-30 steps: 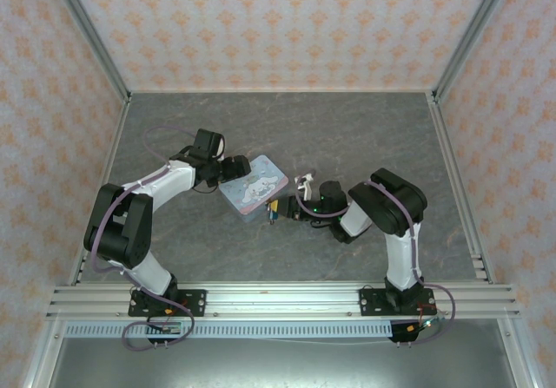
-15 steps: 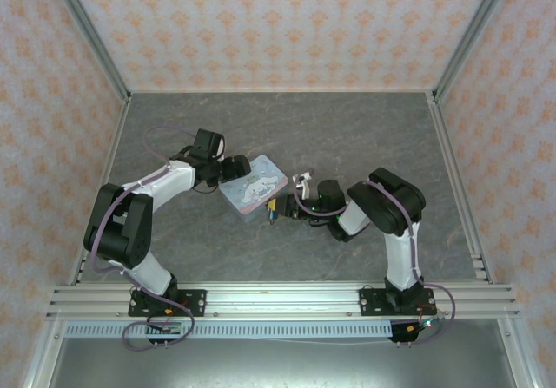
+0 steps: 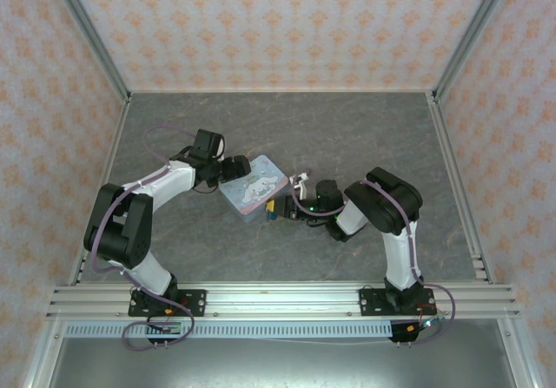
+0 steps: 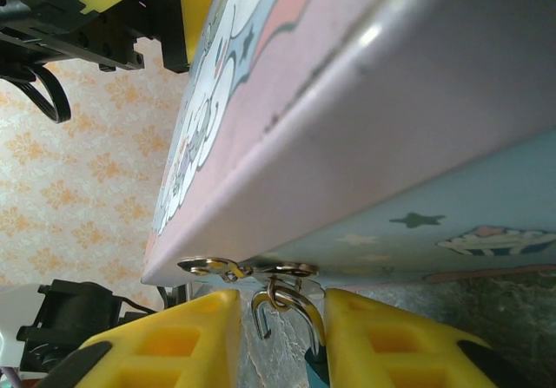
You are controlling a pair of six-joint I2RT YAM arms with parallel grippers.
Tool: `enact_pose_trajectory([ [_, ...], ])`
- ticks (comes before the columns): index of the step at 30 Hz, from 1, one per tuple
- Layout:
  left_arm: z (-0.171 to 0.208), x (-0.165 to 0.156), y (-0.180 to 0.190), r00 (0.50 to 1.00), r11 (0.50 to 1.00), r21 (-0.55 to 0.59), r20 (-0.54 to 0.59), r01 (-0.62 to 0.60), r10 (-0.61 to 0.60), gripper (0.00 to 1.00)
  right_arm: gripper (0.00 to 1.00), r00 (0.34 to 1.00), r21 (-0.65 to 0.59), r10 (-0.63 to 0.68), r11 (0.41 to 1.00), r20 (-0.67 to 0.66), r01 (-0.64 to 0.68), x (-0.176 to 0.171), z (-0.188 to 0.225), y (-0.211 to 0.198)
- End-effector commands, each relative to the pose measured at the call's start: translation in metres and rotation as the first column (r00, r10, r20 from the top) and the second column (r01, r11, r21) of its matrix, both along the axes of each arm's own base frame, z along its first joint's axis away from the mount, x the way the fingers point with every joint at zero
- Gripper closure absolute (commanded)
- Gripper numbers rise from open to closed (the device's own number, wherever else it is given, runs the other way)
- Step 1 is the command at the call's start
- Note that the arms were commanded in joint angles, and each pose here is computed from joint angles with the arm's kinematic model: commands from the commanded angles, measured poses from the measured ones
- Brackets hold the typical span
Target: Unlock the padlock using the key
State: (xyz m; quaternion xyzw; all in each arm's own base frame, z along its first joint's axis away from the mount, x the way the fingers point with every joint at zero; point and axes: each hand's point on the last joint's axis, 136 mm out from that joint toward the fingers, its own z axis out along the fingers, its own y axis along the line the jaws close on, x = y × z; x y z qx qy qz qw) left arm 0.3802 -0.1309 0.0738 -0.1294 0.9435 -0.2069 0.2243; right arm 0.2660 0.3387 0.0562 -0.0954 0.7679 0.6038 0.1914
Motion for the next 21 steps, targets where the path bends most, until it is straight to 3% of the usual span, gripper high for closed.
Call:
enact_pose_trajectory([
  [1, -0.012, -0.013, 0.007, 0.999, 0.999, 0.038, -0.045, -0.015, 0.016, 0.17, 0.75, 0.999, 0.024, 0.023, 0.999, 0.04, -0.024, -0.005, 0.008, 0.001],
  [13, -0.011, -0.013, 0.007, 0.999, 0.999, 0.041, -0.043, -0.014, 0.016, 0.17, 0.99, 0.999, 0.004, -0.007, 1.0, 0.04, 0.006, -0.004, 0.008, -0.005],
  [21, -0.01, -0.013, 0.007, 0.999, 0.999, 0.039, -0.041, -0.011, 0.013, 0.17, 1.0, 0.993, 0.031, -0.11, 0.994, 0.037, 0.109, 0.012, 0.017, -0.017],
])
